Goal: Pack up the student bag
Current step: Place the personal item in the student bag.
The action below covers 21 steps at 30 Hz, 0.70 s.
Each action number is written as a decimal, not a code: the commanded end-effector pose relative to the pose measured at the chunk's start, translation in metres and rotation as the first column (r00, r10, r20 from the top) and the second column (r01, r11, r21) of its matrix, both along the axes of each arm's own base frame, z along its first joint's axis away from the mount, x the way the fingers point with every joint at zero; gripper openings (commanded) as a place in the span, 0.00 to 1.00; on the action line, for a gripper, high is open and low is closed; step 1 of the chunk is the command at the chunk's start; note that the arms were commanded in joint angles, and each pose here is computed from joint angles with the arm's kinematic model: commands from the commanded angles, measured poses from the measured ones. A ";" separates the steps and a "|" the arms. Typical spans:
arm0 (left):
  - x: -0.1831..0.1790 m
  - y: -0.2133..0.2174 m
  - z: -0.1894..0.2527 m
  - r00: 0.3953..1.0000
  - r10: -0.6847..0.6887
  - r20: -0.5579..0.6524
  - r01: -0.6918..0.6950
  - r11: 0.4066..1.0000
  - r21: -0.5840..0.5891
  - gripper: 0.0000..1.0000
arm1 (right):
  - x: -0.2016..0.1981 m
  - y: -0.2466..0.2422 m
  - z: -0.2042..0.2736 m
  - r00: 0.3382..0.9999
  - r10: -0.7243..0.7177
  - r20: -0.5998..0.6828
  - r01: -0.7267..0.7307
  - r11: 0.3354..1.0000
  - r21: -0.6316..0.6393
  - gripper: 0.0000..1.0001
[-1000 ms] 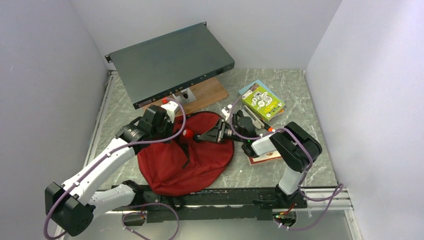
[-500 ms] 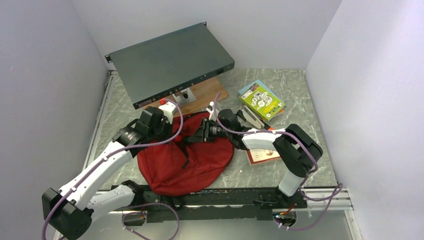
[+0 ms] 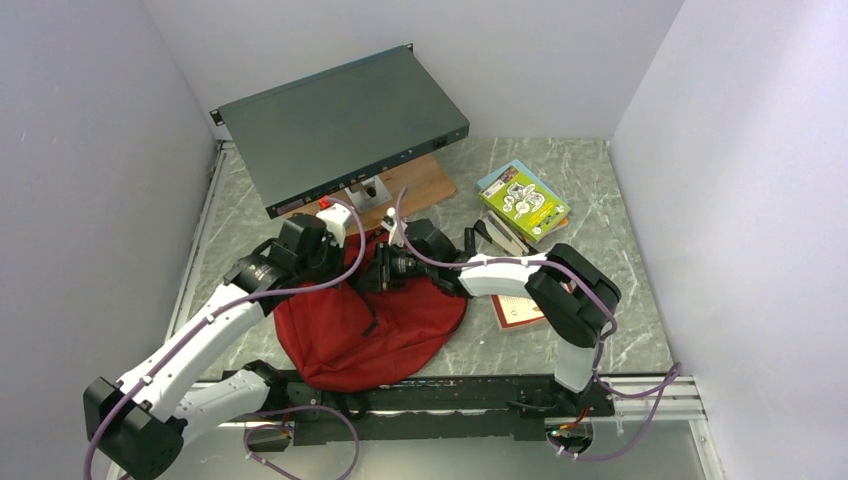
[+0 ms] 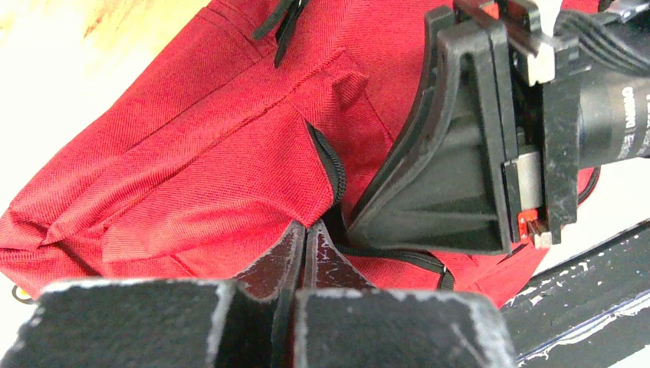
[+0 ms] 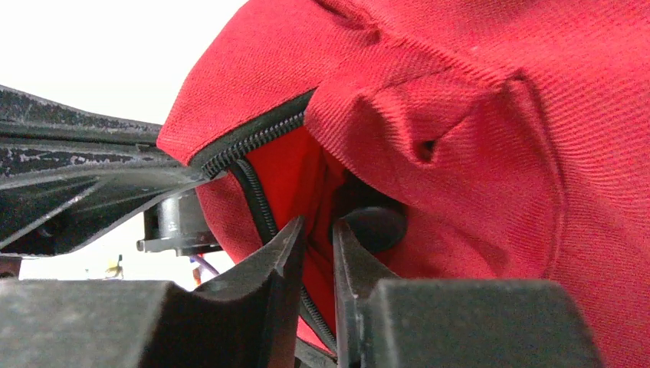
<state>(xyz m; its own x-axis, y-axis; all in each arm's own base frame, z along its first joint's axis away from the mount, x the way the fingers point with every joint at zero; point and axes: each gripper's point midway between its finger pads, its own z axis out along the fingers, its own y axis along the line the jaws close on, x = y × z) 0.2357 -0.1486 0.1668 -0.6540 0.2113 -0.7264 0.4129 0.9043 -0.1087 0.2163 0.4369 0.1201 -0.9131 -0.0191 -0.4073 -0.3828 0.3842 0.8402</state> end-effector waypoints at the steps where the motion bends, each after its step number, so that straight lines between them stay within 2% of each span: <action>1: 0.011 -0.010 0.018 0.998 -0.019 0.063 0.021 0.999 -0.042 0.00 | -0.003 0.014 0.030 0.996 0.056 0.073 -0.064 0.993 0.098 0.28; 7: 0.013 -0.003 0.014 0.999 0.012 0.039 -0.012 1.000 0.002 0.00 | -0.009 -0.004 0.041 0.990 0.091 0.110 -0.108 0.982 0.157 0.46; 10: 0.010 0.000 0.014 1.000 0.014 -0.001 -0.014 0.999 0.035 0.00 | -0.002 -0.018 0.043 0.994 0.077 0.075 -0.090 0.975 0.201 0.46; 17: 0.007 0.006 -0.009 0.999 0.011 -0.042 -0.007 0.995 0.095 0.00 | 0.015 -0.046 0.056 0.982 0.021 0.188 -0.047 0.990 0.134 0.50; 21: 0.011 0.010 -0.015 0.999 0.016 -0.039 -0.010 0.991 0.130 0.00 | 0.030 -0.066 0.052 0.973 -0.062 0.222 0.048 0.996 0.070 0.41</action>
